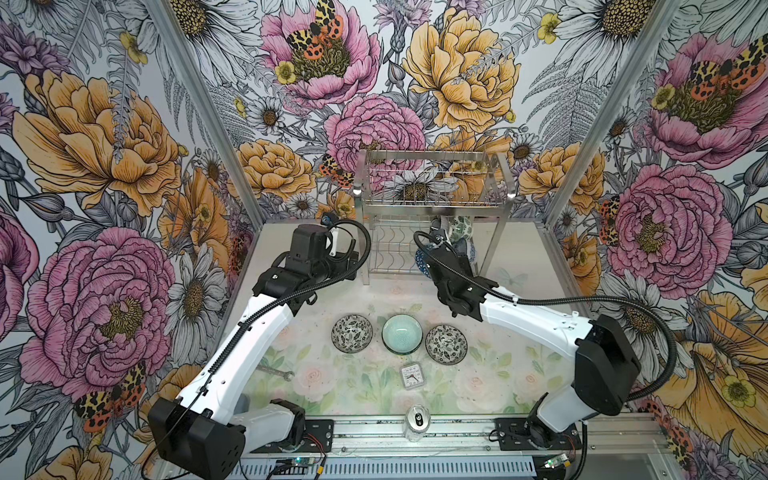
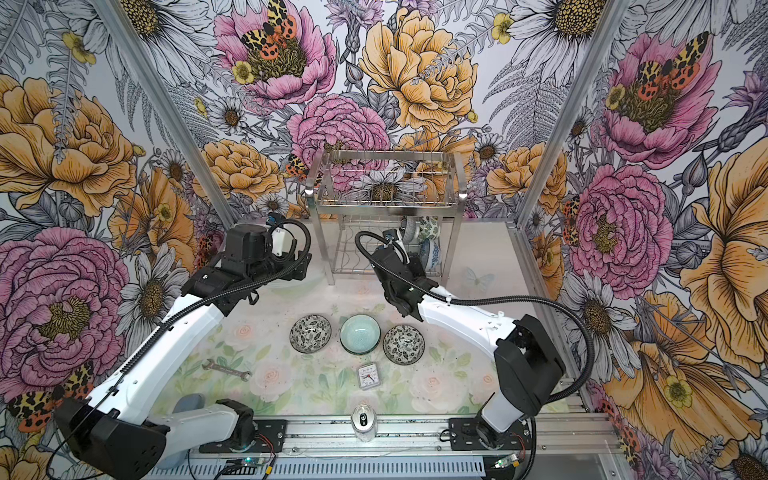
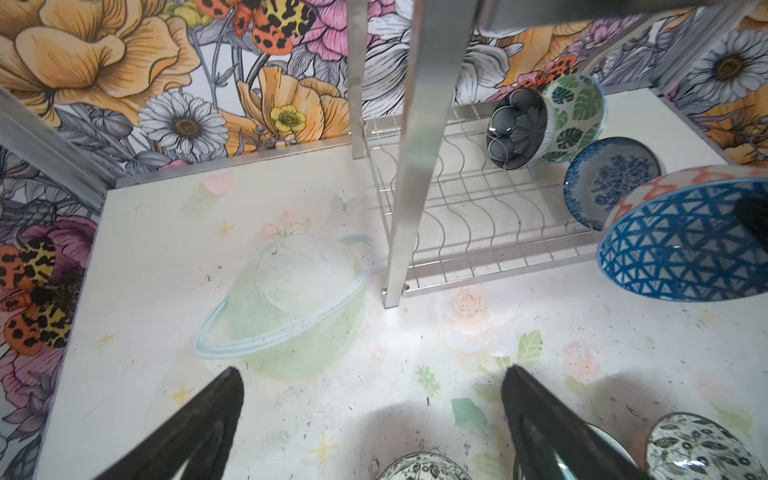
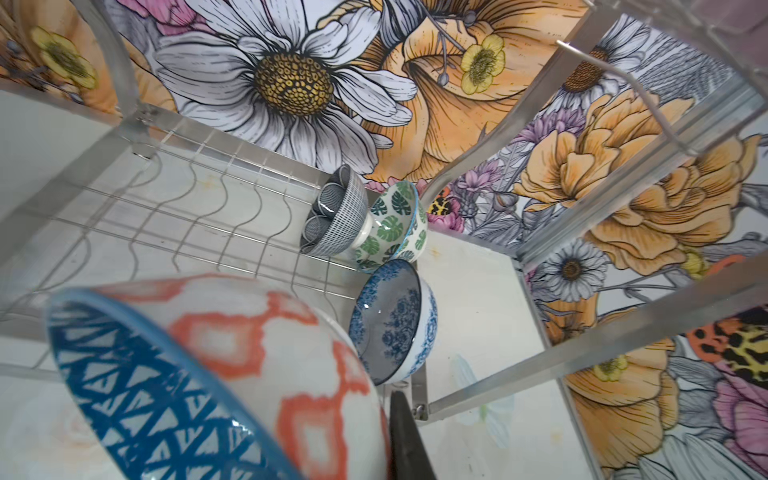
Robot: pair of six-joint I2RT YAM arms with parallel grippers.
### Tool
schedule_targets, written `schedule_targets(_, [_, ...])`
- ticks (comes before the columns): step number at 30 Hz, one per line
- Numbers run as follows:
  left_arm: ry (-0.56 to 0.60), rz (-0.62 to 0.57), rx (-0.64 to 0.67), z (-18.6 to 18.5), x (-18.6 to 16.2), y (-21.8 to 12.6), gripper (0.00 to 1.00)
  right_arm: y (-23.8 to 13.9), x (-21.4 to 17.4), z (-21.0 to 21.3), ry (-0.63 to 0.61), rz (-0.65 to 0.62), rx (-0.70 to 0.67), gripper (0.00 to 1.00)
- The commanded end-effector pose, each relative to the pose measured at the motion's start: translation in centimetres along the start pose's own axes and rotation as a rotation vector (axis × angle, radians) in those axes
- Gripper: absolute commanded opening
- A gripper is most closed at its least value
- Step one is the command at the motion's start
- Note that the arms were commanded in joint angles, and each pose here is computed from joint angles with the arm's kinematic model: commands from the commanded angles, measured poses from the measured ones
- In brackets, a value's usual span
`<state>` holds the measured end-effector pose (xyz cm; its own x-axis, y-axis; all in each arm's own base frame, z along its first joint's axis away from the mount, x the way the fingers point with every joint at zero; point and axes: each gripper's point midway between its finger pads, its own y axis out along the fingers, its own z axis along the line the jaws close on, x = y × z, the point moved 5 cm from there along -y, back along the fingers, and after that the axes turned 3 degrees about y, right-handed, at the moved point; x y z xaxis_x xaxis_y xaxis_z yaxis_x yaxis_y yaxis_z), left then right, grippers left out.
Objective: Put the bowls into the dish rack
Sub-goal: 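Carry the blue triangle bowl to the rack with the right gripper while the left withdraws, then lower the blue triangle bowl into the rack slot beside the navy bowl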
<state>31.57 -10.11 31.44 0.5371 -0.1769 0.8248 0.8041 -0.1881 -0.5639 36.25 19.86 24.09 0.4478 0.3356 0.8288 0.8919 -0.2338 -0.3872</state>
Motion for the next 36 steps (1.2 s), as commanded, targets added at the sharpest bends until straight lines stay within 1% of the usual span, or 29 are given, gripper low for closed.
schedule_targets(1, [0.001,-0.028,-0.033,-0.1,0.0,-0.6,0.99,0.7,1.8,-1.3,-0.093,-0.023,-0.218,0.0])
schedule_targets(4, [-0.006,-0.034,-0.034,-0.1,0.0,-0.7,0.99,2.4,1.6,-0.6,-0.154,0.004,-0.287,0.0])
schedule_targets(10, [-0.012,-0.035,-0.031,0.1,0.0,-0.8,0.99,6.1,1.0,0.2,-0.219,0.042,-0.383,0.0])
schedule_targets(15, [-0.021,-0.037,-0.031,0.2,0.0,-0.8,0.99,8.8,0.7,1.0,-0.292,0.041,-0.474,0.0])
schedule_targets(23, [-0.029,-0.035,-0.041,0.3,0.0,-0.8,0.99,12.2,0.4,1.5,-0.323,0.067,-0.515,0.0])
schedule_targets(29, [-0.032,-0.035,-0.054,0.3,0.1,-0.7,0.99,14.0,0.0,2.4,-0.348,0.089,-0.511,0.0])
schedule_targets(32, [-0.033,-0.037,-0.057,0.2,0.1,-0.8,0.99,14.7,-0.5,2.9,-0.361,0.102,-0.507,0.0])
schedule_targets(36, [-0.031,-0.038,-0.055,0.3,0.0,-0.9,0.99,14.9,-1.4,3.3,-0.349,0.125,-0.483,0.0])
